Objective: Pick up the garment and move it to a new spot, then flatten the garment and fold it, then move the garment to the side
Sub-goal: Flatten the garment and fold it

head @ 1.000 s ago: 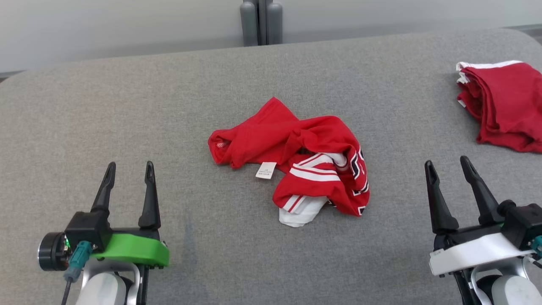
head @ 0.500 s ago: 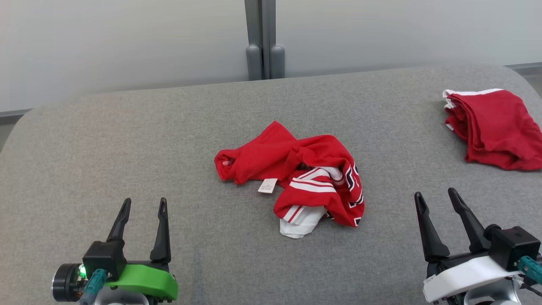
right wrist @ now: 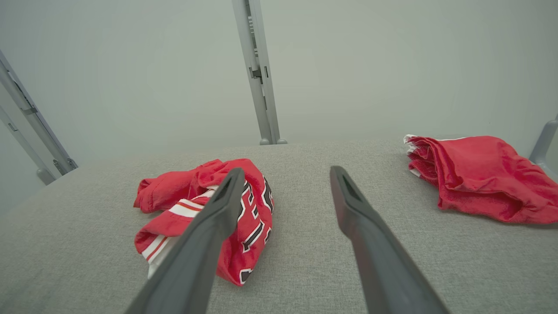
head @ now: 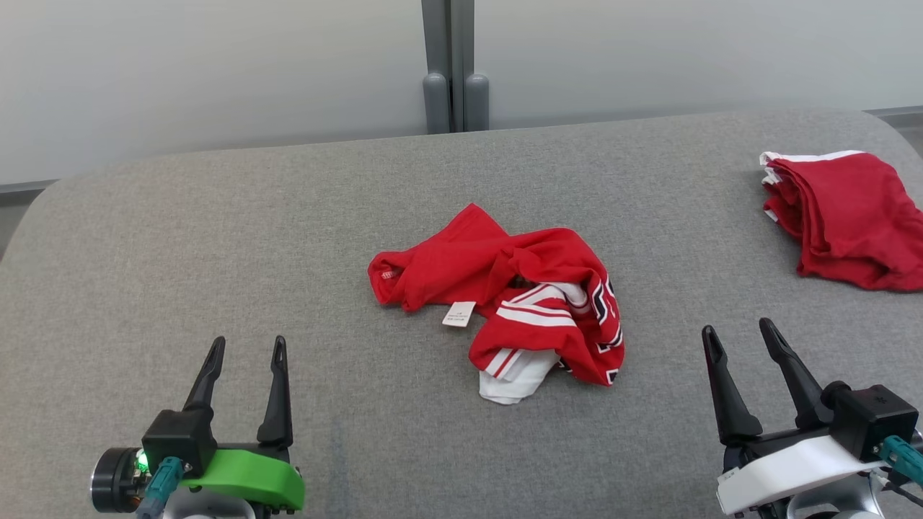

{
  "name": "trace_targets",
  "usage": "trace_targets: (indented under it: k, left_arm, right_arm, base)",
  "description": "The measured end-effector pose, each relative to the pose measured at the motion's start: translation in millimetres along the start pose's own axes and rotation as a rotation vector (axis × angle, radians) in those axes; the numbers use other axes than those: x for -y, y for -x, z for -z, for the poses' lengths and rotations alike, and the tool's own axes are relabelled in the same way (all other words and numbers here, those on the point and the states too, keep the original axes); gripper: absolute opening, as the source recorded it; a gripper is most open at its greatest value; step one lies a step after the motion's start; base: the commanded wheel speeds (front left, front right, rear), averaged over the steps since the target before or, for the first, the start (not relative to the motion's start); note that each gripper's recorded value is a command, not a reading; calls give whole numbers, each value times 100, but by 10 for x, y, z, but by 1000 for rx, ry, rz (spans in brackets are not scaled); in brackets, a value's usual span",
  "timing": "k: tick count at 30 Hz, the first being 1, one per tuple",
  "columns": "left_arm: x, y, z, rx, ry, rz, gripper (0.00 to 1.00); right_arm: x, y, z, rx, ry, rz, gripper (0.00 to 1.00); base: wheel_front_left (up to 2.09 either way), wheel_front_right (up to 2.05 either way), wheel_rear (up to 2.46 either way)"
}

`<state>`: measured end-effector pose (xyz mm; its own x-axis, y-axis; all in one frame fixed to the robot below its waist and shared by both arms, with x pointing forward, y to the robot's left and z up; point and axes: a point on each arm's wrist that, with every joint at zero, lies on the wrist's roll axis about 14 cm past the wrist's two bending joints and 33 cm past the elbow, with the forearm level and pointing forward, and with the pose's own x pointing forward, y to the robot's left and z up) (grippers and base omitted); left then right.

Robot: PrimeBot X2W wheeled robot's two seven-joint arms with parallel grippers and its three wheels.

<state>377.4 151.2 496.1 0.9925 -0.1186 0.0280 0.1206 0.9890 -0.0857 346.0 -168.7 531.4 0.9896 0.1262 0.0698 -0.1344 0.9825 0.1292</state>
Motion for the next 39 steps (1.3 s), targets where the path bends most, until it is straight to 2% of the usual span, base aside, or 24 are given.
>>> trace_targets:
  k: [8,13,17,21,27,31,32,33,39]
  left_arm:
    - [48,-36,-6,3,-11,18,100]
    - [358,-230,-41,-11,-11,127,100]
    - [723,-412,144,-123,9,241,100]
    - [949,-556,457,-266,10,319,100]
    - [1064,-728,939,-447,0,369,100]
    - [1045,-894,1091,-473,11,353,98]
    - [1048,-939,1104,-466,14,351,71]
    - [1055,-974,1100,-452,19,351,0]
    - [1110,-1083,1035,-375,59,365,0]
  right_arm:
    - [12,-22,9,1,-3,3,100]
    - [24,-112,-5,9,1,-1,100]
    - [21,-216,38,0,1,-10,100]
    - [49,-308,109,-16,-4,-7,100]
    - [178,-376,215,-30,-9,28,100]
    - [294,-370,277,-40,-7,63,100]
    - [322,-365,294,-44,-7,72,100]
    - [342,-356,313,-49,-7,78,100]
    - [444,-333,393,-66,-4,111,100]
  base:
    - [0,0,0]
    - [0,0,0]
    - [0,0,0]
    - [0,0,0]
    - [0,0,0]
    - [0,0,0]
    - [0,0,0]
    - [0,0,0]
    - [0,0,0]
